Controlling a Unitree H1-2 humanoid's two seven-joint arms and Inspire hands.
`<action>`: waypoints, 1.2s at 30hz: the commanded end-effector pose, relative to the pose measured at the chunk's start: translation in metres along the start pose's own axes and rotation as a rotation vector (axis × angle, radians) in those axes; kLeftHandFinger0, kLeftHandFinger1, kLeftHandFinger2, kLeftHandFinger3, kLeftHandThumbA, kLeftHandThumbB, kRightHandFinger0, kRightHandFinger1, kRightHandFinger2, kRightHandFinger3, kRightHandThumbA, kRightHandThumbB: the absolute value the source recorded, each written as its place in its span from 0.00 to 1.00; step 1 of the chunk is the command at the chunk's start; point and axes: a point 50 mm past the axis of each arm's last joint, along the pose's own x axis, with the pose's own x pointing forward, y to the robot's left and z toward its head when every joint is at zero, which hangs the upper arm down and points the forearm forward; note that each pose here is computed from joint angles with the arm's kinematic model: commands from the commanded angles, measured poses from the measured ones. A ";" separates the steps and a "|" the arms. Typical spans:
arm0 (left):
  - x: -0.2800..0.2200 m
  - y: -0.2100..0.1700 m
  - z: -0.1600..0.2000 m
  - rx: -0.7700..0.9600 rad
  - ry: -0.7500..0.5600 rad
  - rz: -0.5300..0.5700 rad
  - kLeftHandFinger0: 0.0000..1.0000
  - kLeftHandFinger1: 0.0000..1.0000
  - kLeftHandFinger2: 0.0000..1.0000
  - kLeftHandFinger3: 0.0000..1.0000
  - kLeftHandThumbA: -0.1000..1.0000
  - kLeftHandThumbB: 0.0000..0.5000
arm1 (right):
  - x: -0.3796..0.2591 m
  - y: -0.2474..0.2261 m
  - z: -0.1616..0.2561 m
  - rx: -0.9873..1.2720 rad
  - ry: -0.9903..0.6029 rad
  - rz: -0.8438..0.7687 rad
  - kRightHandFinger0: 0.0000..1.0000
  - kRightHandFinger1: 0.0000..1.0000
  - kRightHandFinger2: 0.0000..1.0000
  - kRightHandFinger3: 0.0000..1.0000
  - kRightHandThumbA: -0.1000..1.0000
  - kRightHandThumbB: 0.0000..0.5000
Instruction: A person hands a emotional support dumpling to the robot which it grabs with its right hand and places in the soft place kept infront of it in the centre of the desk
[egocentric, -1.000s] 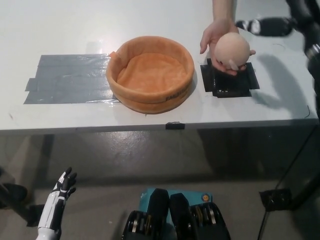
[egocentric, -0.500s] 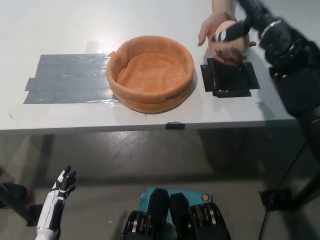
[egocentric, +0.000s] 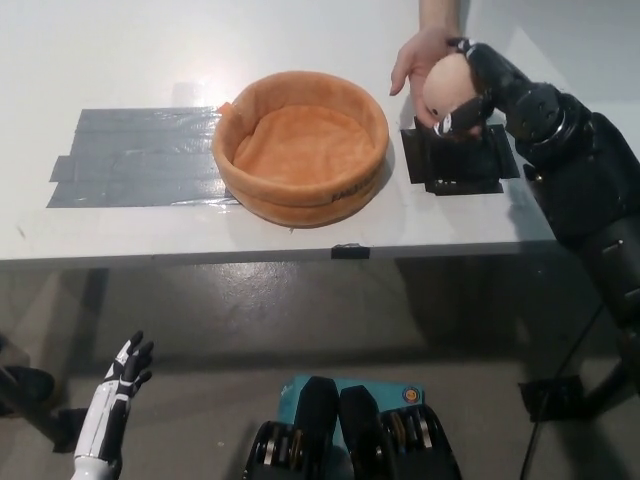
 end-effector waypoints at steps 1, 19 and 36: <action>0.007 0.000 0.013 -0.006 -0.064 -0.005 1.00 1.00 1.00 1.00 1.00 0.98 | 0.001 -0.031 0.029 -0.025 -0.063 -0.078 1.00 1.00 1.00 1.00 0.98 0.77; 0.014 0.002 0.016 -0.002 -0.070 -0.013 1.00 1.00 1.00 1.00 1.00 0.97 | 0.007 -0.025 0.017 0.091 -0.100 -0.301 0.00 0.25 0.56 0.37 0.13 0.30; 0.020 0.004 0.022 0.009 -0.078 -0.011 1.00 1.00 1.00 1.00 1.00 1.00 | -0.001 -0.040 0.038 0.325 -0.220 -0.373 0.05 0.33 0.54 0.28 0.22 0.40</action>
